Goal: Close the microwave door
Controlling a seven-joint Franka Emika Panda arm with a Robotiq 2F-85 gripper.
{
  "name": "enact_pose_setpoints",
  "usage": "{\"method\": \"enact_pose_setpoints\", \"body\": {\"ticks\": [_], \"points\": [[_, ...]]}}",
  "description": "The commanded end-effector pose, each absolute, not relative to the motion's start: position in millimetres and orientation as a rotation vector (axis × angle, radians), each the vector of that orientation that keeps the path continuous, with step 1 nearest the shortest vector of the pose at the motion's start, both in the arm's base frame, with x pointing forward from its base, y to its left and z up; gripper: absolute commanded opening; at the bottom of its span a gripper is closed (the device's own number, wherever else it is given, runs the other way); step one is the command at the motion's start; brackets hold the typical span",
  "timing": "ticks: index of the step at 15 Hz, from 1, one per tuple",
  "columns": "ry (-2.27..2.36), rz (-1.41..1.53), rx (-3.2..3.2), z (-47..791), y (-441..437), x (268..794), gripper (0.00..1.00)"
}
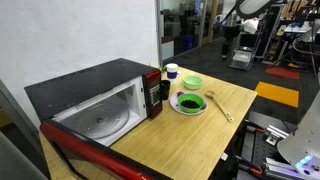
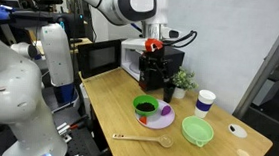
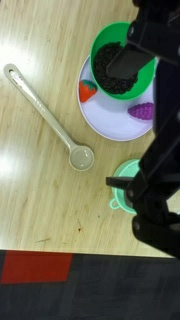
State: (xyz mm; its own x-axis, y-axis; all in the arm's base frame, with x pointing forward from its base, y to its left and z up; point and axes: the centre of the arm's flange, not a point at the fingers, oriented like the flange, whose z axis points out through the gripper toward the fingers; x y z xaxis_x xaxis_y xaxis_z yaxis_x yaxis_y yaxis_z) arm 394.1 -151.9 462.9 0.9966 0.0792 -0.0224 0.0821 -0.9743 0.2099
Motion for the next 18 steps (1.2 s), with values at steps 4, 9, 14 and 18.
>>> {"method": "enact_pose_setpoints", "body": {"ticks": [4, 9, 14, 18], "points": [[0.119, -0.02, 2.927, 462.9, -151.9, 394.1, 1.0], [0.12, -0.021, 2.936, 462.1, -149.4, 394.9, 1.0], [0.17, 0.05, 3.025, 462.7, -94.6, 409.2, 1.0], [0.195, 0.115, 3.156, 465.3, -20.8, 422.0, 1.0]]}}
